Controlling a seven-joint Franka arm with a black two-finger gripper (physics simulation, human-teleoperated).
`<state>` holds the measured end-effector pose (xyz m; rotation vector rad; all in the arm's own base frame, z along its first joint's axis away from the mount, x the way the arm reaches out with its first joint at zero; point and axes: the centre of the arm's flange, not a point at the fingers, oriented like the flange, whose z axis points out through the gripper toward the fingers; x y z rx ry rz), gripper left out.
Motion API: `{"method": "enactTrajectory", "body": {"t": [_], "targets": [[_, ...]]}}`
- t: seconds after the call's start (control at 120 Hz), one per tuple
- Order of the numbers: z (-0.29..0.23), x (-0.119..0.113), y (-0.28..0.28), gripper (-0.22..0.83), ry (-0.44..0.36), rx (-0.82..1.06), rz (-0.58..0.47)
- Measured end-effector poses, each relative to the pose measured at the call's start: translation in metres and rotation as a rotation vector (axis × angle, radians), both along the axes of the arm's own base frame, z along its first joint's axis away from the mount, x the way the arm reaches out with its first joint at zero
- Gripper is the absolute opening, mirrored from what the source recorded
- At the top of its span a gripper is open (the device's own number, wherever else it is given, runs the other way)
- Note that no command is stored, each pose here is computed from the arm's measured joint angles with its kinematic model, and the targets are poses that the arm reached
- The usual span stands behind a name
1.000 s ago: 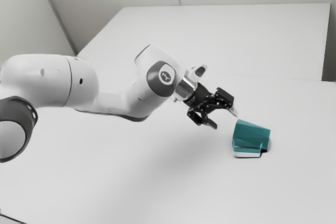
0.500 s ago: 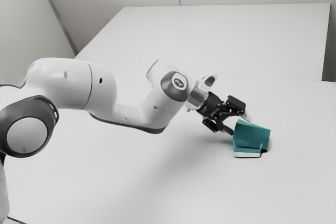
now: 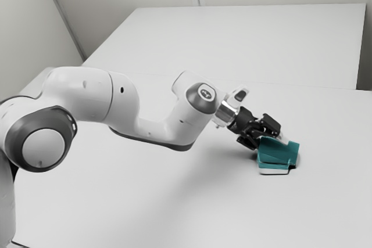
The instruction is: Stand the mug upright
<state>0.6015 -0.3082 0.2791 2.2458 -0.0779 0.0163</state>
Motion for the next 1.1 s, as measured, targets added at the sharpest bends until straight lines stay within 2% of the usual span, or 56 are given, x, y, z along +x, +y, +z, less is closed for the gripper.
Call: {"method": "enactTrajectory", "body": {"t": [0.417,0.517,0.742,0.867,0.967,1.1], "targets": [[0.013,0.004,-0.007,-0.01,-0.072,-0.022,-0.052],[0.016,0.006,-0.007,-0.08,-0.091,-0.023,-0.061],[0.029,0.007,-0.007,-0.14,-0.138,-0.017,-0.077],[0.063,0.006,-0.007,-0.15,-0.202,-0.004,-0.094],[0.093,0.007,0.005,-0.16,-0.275,0.074,-0.145],[0.132,0.005,0.04,-0.16,-0.363,0.273,-0.225]]}}
